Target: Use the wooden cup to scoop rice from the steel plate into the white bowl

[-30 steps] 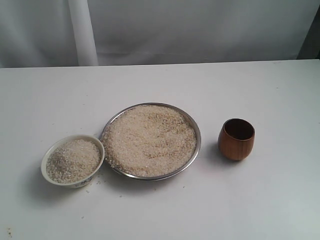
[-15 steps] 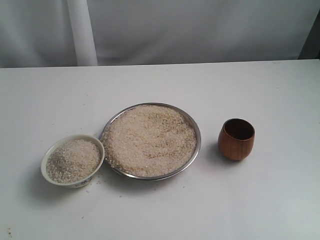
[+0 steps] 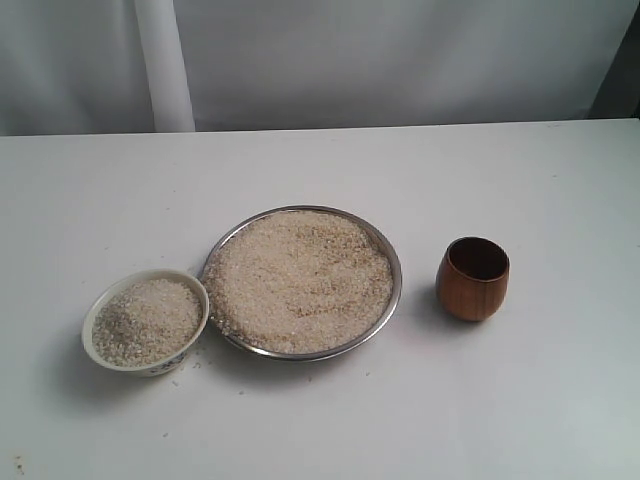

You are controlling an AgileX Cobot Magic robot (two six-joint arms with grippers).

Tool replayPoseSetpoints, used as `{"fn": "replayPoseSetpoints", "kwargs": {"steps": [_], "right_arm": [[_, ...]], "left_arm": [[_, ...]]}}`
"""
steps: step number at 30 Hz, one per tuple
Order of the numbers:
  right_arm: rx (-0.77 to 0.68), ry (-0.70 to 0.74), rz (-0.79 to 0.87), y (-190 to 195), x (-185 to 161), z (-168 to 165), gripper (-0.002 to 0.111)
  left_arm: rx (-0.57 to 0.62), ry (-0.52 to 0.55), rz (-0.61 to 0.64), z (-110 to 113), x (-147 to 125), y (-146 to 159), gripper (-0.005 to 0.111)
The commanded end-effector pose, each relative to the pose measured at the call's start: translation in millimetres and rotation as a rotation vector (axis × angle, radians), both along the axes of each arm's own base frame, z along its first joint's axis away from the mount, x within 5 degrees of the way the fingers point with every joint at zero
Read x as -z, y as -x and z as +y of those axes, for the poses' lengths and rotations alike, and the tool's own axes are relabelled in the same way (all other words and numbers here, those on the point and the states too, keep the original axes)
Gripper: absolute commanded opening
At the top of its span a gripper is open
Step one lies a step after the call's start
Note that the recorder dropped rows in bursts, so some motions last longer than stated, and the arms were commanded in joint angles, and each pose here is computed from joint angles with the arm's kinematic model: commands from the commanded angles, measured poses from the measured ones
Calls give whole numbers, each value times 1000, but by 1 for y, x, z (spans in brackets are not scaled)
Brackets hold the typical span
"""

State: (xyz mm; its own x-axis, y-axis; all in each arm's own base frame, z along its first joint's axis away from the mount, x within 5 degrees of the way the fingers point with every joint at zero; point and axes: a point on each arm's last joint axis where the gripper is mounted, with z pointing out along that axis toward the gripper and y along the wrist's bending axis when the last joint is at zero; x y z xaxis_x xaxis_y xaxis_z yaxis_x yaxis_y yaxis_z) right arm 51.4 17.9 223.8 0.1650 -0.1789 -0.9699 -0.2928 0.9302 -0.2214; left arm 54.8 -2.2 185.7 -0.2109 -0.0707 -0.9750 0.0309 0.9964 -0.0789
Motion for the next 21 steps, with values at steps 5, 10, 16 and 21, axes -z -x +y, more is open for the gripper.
{"fn": "replayPoseSetpoints", "kwargs": {"steps": [5, 10, 16, 21], "right_arm": [[2, -43, 20, 0, 2, 0, 0], [18, -117, -15, -2, 5, -2, 0], [6, -99, 54, -2, 11, -1, 0], [17, -55, 188, -2, 24, -1, 0]], "left_arm": [[4, 8, -11, 0, -2, 0, 0], [4, 8, -11, 0, -2, 0, 0], [4, 8, -11, 0, -2, 0, 0], [4, 8, -11, 0, -2, 0, 0]]}}
